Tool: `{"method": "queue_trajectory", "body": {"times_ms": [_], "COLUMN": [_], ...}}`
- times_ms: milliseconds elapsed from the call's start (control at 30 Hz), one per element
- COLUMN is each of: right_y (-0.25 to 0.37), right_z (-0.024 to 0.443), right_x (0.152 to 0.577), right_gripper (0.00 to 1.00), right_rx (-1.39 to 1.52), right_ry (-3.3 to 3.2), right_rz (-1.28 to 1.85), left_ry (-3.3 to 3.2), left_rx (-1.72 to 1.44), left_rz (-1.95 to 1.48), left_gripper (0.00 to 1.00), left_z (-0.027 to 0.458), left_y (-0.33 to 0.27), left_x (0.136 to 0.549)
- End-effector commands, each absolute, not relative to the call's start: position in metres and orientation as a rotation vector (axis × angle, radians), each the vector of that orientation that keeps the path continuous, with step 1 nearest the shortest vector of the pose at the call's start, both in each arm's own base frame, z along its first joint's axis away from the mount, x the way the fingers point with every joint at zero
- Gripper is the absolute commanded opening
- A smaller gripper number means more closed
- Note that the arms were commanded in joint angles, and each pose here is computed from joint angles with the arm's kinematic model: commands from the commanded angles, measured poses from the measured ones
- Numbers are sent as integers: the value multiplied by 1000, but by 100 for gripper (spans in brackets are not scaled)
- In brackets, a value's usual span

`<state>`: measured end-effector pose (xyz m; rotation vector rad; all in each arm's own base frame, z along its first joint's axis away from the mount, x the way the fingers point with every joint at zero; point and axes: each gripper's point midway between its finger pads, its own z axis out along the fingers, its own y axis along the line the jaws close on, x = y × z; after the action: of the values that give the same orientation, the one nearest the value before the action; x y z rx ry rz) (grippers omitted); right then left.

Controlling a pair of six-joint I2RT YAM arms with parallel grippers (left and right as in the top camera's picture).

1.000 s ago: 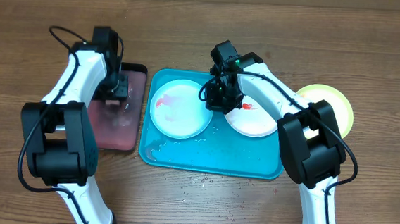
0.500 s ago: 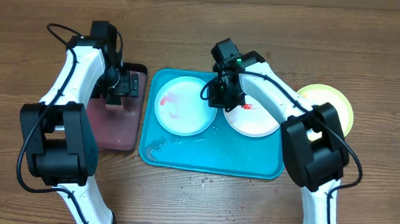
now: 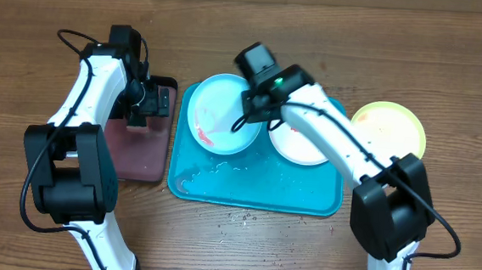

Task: Clean dirty plates on tray and stack at the side
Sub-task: 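Lift the white plate with the right gripper and carry it right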

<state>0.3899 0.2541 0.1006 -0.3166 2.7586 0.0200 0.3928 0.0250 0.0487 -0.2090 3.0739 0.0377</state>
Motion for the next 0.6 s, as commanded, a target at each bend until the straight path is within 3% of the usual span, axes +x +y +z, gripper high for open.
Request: {"method": "queue_trajectory", "body": {"times_ms": [0, 267, 567], "right_y": [250, 260, 280], "right_z": [142, 187, 232], "right_x": [397, 389, 372], "right_gripper": [4, 4, 4], "right_rx": [-318, -330, -279], "right_ry": [2564, 2236, 1962], "right_rz": [-193, -558, -706], "left_ry": [3050, 3049, 3050], "left_rx": [-223, -223, -223], "left_rz": [7, 7, 7], "left_gripper": [99, 100, 100], "left_z": [55, 55, 55], "left_y": [22, 22, 22], "left_x": [398, 398, 398]}}
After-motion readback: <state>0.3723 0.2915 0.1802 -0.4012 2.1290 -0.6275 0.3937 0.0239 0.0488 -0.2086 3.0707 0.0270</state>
